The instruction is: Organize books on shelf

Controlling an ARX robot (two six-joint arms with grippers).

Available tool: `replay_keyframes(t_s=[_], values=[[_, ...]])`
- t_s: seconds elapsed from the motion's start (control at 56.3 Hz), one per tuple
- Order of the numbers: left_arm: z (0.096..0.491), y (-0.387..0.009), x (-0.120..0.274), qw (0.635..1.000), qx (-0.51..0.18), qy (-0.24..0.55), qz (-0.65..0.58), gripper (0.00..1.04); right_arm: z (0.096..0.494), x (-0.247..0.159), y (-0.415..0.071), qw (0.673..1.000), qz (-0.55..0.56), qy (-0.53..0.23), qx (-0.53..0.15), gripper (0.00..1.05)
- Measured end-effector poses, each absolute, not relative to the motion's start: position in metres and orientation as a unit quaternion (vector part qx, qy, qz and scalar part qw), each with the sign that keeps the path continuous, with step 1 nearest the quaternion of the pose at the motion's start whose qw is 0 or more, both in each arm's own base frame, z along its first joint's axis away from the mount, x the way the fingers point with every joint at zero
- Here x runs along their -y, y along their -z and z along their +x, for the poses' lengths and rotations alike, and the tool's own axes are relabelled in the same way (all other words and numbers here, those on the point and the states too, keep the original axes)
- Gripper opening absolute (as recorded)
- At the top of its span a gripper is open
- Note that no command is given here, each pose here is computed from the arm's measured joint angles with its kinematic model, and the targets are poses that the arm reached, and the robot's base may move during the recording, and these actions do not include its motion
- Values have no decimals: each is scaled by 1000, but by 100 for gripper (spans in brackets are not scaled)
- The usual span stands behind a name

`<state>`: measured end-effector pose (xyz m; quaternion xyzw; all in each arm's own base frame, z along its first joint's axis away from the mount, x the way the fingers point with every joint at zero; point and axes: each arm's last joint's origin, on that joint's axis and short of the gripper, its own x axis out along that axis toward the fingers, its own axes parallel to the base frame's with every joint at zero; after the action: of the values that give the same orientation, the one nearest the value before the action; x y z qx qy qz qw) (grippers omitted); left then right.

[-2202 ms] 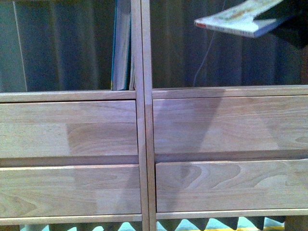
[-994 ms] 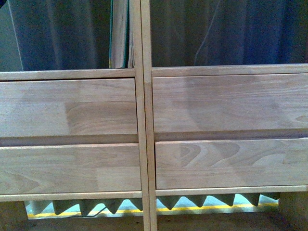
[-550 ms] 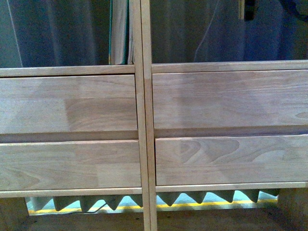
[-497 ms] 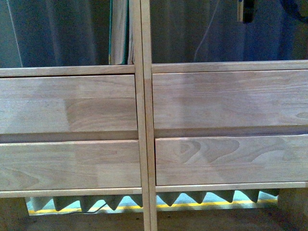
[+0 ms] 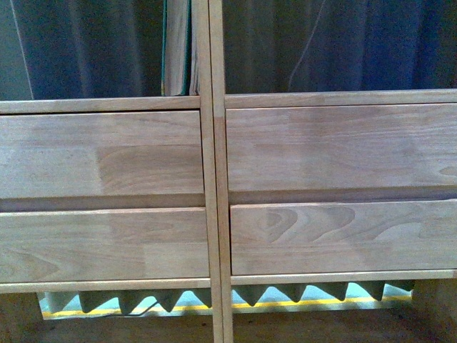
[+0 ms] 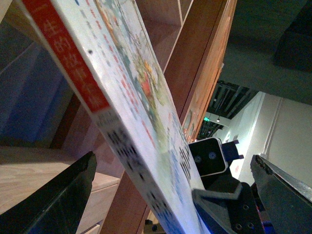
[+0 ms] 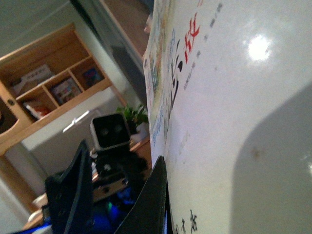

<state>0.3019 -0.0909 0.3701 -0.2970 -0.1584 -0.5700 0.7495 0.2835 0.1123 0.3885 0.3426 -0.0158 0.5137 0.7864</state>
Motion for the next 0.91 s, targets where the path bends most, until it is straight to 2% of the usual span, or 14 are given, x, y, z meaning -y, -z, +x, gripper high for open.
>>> replay_keyframes(t_s=[0.142, 0.195, 0.408, 0.533, 0.71, 0.87, 0.906], values=[[302, -370, 91, 750, 159, 569, -298, 96, 279, -117, -382, 783, 332, -526, -5, 7], [302, -370, 91, 750, 159, 569, -298, 85, 278, -118, -378, 783, 330, -527, -11, 7], [311, -371, 86, 755, 167, 544, -326, 53, 278, -120, -374, 783, 325, -530, -19, 7], [329, -380, 75, 769, 199, 490, -358, 33, 277, -120, -376, 783, 323, -532, -13, 27], [330, -380, 70, 763, 201, 485, -377, 8, 277, -118, -376, 786, 330, -523, -10, 55], [329, -382, 65, 761, 205, 488, -375, 7, 278, -115, -378, 783, 343, -518, -8, 94], [329, -381, 64, 764, 206, 483, -374, 7, 278, -115, -378, 783, 344, -518, -8, 99]])
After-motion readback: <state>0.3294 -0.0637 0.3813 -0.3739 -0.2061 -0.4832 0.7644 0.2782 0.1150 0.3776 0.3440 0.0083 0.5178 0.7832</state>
